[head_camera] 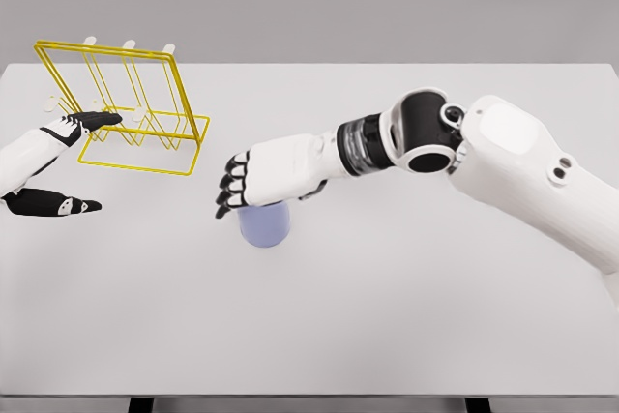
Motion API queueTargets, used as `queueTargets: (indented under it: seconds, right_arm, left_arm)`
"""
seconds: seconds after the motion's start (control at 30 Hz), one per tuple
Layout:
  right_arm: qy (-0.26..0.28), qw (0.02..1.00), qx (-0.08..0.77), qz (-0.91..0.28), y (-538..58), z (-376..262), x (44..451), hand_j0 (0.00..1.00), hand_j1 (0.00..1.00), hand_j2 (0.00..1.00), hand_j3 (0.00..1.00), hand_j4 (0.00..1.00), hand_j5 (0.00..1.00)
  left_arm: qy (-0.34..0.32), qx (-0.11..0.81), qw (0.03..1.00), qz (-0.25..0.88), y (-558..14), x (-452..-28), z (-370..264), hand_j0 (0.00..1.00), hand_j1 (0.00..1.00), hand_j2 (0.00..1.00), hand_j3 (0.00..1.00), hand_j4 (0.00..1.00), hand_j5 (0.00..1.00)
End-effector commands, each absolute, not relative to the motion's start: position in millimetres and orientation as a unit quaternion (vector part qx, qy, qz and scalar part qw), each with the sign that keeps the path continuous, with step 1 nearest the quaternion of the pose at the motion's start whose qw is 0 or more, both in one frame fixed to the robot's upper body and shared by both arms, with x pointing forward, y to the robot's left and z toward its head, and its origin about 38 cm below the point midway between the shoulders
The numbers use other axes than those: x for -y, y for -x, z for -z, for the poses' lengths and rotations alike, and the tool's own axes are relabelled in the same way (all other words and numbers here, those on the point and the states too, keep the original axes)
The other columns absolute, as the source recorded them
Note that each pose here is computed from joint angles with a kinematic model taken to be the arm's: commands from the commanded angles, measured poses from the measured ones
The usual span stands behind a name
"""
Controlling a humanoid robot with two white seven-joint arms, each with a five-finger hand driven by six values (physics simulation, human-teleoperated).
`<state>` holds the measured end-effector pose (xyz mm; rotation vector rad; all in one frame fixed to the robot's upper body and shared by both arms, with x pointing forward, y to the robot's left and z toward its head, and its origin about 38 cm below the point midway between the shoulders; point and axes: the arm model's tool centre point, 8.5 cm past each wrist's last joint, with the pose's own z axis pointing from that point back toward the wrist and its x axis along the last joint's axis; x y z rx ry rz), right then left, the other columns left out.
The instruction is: Place the cup on the cup holder with both arms
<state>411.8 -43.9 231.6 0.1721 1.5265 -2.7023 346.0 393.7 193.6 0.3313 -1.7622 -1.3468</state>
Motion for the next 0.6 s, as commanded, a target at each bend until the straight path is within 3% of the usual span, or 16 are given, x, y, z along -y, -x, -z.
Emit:
queueTargets:
  seconds: [0.0,0.17,0.27,0.43,0.57]
  right_arm:
    - [-0.067,0.026,-0.508,0.858,-408,-249,46,1.00,1.00,1.00,1.00,1.00,1.00]
    - [-0.132,0.038,-0.572,0.809,-408,-322,78,1.00,1.00,1.00,1.00,1.00,1.00]
    - [-0.183,-0.036,-0.620,0.762,-427,-358,150,1.00,1.00,1.00,1.00,1.00,1.00]
    - [-0.234,-0.229,-0.683,0.653,-420,-317,294,1.00,1.00,1.00,1.00,1.00,1.00]
    - [-0.187,-0.309,-0.698,0.618,-404,-245,299,1.00,1.00,1.00,1.00,1.00,1.00]
  left_arm:
    - [-0.132,0.710,0.435,0.538,-346,-394,-194,1.00,1.00,1.00,1.00,1.00,1.00]
    - [-0.131,0.710,0.436,0.537,-346,-394,-194,1.00,1.00,1.00,1.00,1.00,1.00]
    - [-0.131,0.710,0.435,0.538,-346,-393,-194,1.00,1.00,1.00,1.00,1.00,1.00]
    - [-0.149,0.701,0.431,0.548,-347,-401,-201,1.00,1.00,1.00,1.00,1.00,1.00]
    - [-0.195,0.678,0.412,0.576,-352,-411,-218,1.00,1.00,1.00,1.00,1.00,1.00]
